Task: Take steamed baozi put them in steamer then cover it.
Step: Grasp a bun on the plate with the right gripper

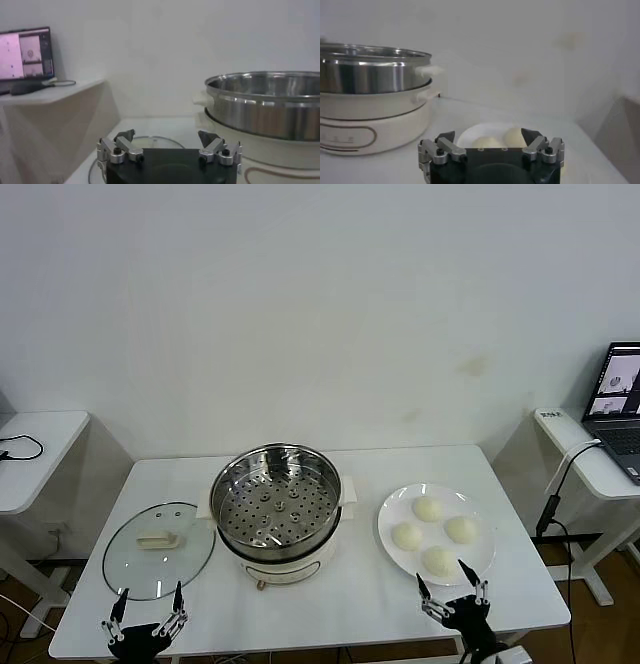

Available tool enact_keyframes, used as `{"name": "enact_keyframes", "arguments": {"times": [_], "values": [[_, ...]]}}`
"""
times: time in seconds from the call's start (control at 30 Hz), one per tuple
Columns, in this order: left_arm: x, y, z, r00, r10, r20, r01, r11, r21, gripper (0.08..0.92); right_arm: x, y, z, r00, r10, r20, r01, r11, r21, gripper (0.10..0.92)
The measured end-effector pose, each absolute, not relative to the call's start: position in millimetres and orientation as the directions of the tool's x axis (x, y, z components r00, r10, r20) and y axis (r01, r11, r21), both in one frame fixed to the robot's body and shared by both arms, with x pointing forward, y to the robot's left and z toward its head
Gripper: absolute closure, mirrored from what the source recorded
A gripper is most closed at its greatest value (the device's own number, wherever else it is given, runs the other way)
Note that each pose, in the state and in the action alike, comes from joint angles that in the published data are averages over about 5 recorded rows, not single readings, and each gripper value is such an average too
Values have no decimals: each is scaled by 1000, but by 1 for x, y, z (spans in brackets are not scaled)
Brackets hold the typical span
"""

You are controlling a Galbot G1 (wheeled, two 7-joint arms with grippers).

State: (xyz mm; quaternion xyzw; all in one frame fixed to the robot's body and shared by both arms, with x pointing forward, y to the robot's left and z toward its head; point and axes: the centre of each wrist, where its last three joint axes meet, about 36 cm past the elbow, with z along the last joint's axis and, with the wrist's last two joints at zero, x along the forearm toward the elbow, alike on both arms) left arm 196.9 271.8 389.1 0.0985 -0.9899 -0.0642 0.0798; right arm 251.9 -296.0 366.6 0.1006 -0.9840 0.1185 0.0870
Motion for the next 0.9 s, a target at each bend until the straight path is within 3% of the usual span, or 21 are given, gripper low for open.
{"name": "enact_keyframes", "arguments": {"times": [0.07, 0.27, 0.5, 0.7, 0.9], "values": [[199, 273, 390, -969, -205, 140, -183, 971, 153, 177, 256, -300, 368, -966, -174, 192, -220, 942, -252, 200], [204, 277, 398, -975, -193, 112, -168, 965, 201, 177, 291, -328, 383, -969, -176, 176, -242, 832, -499, 200], [203, 275, 399, -980, -173, 98, -145, 959, 245, 177, 348, -363, 412, -946, -243, 215, -322, 609, -725, 200], [201, 271, 399, -985, -156, 77, -129, 952, 278, 177, 409, -390, 447, -888, -303, 346, -448, 402, -799, 199], [202, 271, 400, -989, -138, 56, -115, 945, 305, 177, 472, -401, 484, -802, -324, 501, -582, 235, -779, 200]]}}
